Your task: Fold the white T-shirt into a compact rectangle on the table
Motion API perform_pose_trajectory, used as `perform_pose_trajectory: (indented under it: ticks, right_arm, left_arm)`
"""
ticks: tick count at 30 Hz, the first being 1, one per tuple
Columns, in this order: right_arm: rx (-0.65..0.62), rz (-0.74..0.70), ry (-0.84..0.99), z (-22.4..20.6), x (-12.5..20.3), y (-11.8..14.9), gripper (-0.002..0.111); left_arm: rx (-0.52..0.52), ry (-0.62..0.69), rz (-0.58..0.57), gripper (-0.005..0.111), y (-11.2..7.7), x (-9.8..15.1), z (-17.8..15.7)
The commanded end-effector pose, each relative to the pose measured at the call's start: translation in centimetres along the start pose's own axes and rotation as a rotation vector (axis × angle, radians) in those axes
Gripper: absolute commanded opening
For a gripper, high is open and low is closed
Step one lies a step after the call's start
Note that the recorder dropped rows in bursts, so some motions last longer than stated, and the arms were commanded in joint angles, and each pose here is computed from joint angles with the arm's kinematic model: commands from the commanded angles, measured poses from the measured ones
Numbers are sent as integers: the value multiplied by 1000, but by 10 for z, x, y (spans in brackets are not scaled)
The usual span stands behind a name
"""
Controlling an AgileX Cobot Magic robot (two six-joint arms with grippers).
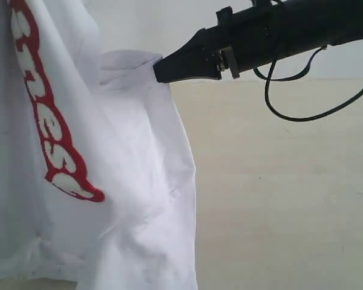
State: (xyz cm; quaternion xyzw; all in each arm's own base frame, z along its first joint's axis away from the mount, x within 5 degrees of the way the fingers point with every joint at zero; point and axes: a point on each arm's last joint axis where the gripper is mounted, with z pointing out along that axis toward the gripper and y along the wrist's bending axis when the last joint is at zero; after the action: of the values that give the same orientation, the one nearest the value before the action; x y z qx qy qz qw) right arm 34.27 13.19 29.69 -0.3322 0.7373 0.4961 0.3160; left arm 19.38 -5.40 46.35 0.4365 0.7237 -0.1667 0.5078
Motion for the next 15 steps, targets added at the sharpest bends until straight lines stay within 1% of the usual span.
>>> perform_pose_trajectory:
  ticks: [1, 7, 15]
  right_arm:
    - [13, -22, -8, -12, -6, 10, 0]
    - [76, -29, -15, -19, -10, 11, 0]
    - [133, -18, -16, -20, -10, 6, 0]
  left_arm:
    - [37, -69, -57, 5, 7, -5, 9]
    - [74, -49, -77, 5, 22, 5, 27]
    - [108, -24, -66, 5, 37, 17, 46]
